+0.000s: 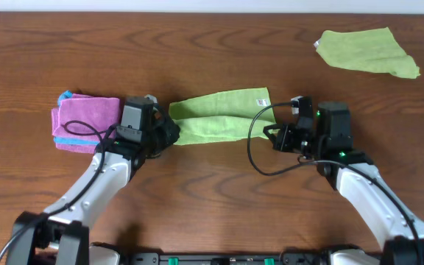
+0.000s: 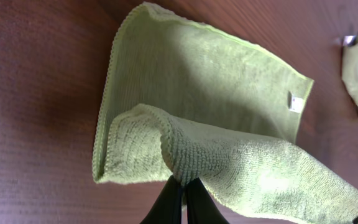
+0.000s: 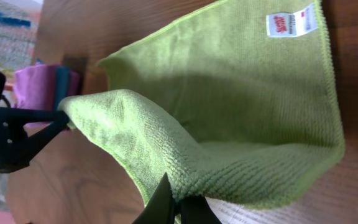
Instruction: Fold the cloth
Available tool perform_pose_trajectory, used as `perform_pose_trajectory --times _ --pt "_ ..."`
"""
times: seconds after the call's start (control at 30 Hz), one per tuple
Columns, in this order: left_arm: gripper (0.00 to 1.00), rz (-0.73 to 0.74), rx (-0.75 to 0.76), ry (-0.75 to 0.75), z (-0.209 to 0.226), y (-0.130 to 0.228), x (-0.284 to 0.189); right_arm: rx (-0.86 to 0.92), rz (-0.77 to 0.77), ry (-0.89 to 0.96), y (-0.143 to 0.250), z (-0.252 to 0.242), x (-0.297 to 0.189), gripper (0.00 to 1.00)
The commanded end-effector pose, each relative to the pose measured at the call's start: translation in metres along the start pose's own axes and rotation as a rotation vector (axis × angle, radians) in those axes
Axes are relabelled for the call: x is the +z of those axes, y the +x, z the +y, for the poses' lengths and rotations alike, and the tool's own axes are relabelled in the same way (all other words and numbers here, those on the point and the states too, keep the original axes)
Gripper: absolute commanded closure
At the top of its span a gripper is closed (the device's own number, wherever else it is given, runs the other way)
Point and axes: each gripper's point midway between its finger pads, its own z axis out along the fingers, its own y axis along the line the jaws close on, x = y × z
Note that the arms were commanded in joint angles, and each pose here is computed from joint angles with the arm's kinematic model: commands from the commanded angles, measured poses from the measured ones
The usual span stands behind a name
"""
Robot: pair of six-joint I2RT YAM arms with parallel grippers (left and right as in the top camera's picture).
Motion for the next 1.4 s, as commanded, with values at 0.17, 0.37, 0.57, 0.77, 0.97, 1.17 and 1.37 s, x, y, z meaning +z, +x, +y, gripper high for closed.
perform_pose_trajectory --times 0.17,0.37,0.57,0.77,0.97,1.17,1.37 --pt "0.94 -0.048 -0.005 -0.024 -0.010 -0.032 0.016 -0.042 -0.024 0.048 -0.036 -0.005 0.019 0.99" --pt "0.94 -0.073 0.009 -0.015 -0.022 -0.059 0.025 -0.056 -0.014 0.061 -0.054 -0.011 0.037 0.99" --pt "0.94 -0.084 0.001 -0.042 -0.017 -0.069 0.035 -0.069 0.001 0.086 -0.065 -0.022 0.055 0.99" --pt "0.94 -0.066 -0.012 -0.083 -0.002 -0.065 0.047 -0.067 0.008 0.097 -0.075 -0.030 0.070 0.99" --pt "0.94 -0.050 -0.022 -0.113 0.010 -0.061 0.060 -0.068 0.012 0.127 -0.073 -0.043 0.080 0.99" --pt "0.94 -0.065 -0.020 -0.116 0.014 -0.064 0.067 -0.074 0.020 0.150 -0.069 -0.056 0.089 0.99" --pt "0.94 -0.087 -0.019 -0.140 0.018 -0.068 0.066 -0.083 0.032 0.146 -0.062 -0.061 0.106 0.99"
